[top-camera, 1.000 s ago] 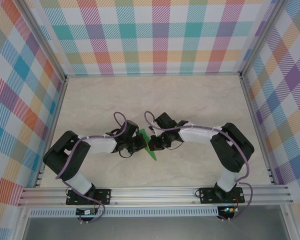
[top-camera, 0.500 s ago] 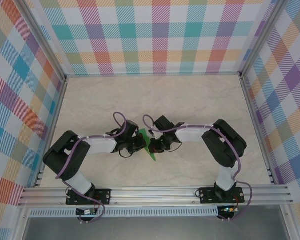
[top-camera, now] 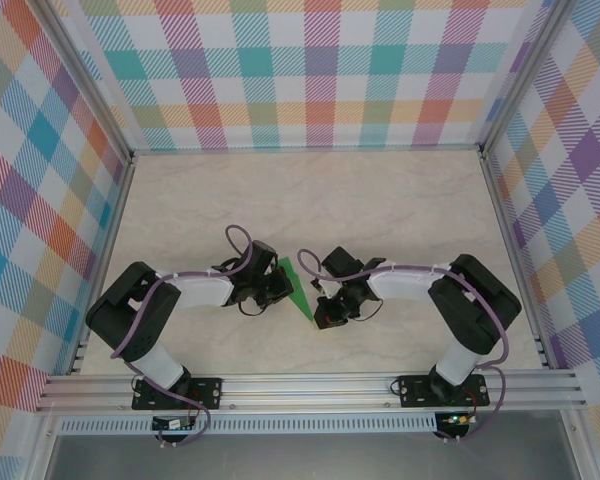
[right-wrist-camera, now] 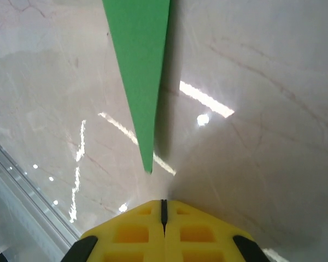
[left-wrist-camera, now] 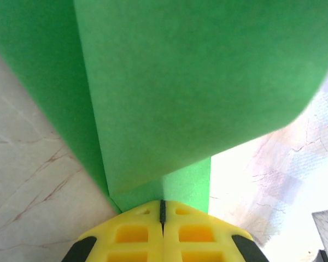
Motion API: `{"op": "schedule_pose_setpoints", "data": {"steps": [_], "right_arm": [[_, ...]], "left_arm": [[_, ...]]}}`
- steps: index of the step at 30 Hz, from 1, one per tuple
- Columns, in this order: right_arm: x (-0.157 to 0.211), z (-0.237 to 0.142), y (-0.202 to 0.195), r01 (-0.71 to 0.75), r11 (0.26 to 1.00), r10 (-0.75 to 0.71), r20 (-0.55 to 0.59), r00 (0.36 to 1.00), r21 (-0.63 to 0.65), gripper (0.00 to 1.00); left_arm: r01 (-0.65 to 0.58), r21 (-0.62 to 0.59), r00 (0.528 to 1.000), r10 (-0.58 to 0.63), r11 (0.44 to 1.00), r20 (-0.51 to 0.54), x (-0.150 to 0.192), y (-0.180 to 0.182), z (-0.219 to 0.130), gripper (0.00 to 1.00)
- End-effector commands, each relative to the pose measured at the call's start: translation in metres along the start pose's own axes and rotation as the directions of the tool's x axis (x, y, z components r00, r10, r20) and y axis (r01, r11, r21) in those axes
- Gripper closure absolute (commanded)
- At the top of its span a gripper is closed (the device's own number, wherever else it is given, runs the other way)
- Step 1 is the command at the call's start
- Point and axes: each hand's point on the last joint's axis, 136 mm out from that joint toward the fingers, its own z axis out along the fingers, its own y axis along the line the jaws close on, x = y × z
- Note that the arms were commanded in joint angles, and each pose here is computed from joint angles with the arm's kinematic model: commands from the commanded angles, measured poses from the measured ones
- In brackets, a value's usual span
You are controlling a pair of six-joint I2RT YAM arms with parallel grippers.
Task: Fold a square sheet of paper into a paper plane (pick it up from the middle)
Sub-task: Fold the wing for the fifth time at the center of the table.
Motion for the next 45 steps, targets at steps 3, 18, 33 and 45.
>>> {"op": "schedule_pose_setpoints", "data": {"steps": [3, 18, 33, 45], "right_arm": [[-0.041, -0.026, 0.038, 0.071, 0.996, -0.063, 0.136, 0.989, -0.053, 1.00], [-0.073, 0.020, 0.006, -0.027, 0.999, 0.022, 0.118, 0.993, 0.036, 1.00], [-0.028, 0.036, -0.041, -0.068, 0.986, 0.073, -0.025, 0.997, 0.151, 1.00], [-0.027, 0.038, -0.042, -0.070, 0.986, 0.077, -0.038, 0.996, 0.152, 1.00]], "left_arm": [[0.024, -0.199, 0.999, -0.031, 0.980, -0.031, 0.018, 0.057, 0.005, 1.00], [0.029, -0.137, 0.999, -0.033, 0.990, -0.029, 0.013, 0.038, 0.003, 1.00], [-0.334, 0.001, 0.942, 0.334, 0.943, -0.012, -0.037, -0.012, -0.023, 0.87], [-0.313, -0.038, 0.950, 0.313, 0.949, -0.009, -0.046, 0.005, -0.010, 0.88]]}}
